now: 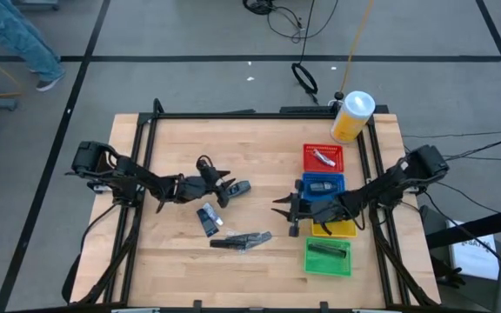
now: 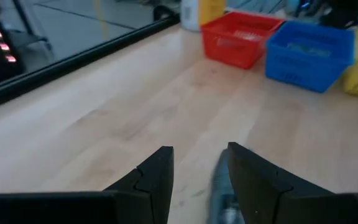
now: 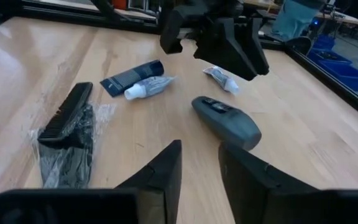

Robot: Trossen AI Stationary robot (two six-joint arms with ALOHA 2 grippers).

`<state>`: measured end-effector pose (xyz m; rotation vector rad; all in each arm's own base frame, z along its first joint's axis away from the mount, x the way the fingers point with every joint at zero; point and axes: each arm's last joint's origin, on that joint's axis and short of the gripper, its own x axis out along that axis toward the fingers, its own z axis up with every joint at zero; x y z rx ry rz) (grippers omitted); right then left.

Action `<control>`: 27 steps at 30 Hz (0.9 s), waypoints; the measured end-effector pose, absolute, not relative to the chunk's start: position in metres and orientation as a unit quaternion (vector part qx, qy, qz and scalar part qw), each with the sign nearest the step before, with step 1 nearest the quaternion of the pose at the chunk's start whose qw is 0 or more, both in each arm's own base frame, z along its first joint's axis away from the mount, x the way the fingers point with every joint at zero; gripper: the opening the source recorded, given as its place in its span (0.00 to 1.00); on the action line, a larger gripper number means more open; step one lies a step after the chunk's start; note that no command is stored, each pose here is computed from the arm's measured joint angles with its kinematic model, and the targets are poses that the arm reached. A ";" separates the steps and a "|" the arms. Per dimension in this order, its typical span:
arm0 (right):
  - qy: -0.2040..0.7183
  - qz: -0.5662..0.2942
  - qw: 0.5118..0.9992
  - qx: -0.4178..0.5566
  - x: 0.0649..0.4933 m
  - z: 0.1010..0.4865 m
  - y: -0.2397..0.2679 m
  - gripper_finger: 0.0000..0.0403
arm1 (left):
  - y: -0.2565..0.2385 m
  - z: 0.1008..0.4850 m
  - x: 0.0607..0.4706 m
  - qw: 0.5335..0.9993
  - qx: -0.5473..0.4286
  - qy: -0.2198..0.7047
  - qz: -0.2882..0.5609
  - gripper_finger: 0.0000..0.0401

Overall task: Pick & Place Travel size toiletries
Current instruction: Put the black deodorant into the blue bin

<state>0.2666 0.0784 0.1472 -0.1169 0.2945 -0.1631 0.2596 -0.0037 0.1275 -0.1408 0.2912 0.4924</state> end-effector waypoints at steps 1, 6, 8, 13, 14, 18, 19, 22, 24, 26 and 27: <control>0.146 -0.081 0.984 -0.058 0.267 0.147 0.078 0.24 | -0.003 0.128 0.260 0.959 -0.073 0.141 0.234 0.37; 0.142 -0.081 0.985 -0.056 0.266 0.149 0.078 0.23 | -0.005 0.128 0.262 0.977 -0.052 0.157 0.137 0.41; 0.142 -0.081 0.985 -0.056 0.266 0.149 0.078 0.23 | -0.009 0.129 0.263 0.982 -0.037 0.158 0.097 0.47; 0.144 -0.080 0.985 -0.057 0.266 0.149 0.078 0.23 | -0.013 0.123 0.261 0.976 -0.016 0.196 0.094 0.71; 0.144 -0.080 0.985 -0.057 0.266 0.149 0.078 0.23 | -0.012 0.121 0.260 0.973 -0.023 0.202 0.109 0.76; 0.144 -0.079 0.985 -0.057 0.266 0.149 0.078 0.23 | -0.008 0.108 0.257 0.957 -0.063 0.233 0.161 0.89; 0.144 -0.079 0.985 -0.055 0.266 0.149 0.078 0.23 | -0.008 0.106 0.258 0.956 -0.065 0.237 0.160 0.91; 0.144 -0.081 0.985 -0.046 0.266 0.148 0.078 0.23 | -0.009 0.096 0.259 0.954 -0.066 0.251 0.147 0.93; 0.143 -0.083 0.986 -0.036 0.266 0.149 0.078 0.23 | -0.009 0.090 0.261 0.951 -0.059 0.265 0.145 0.90; 0.141 -0.084 0.986 -0.028 0.267 0.149 0.078 0.23 | -0.009 0.085 0.265 0.950 -0.051 0.273 0.145 0.85; 0.141 -0.084 0.986 -0.027 0.267 0.149 0.078 0.23 | -0.009 0.084 0.269 0.950 -0.048 0.273 0.145 0.82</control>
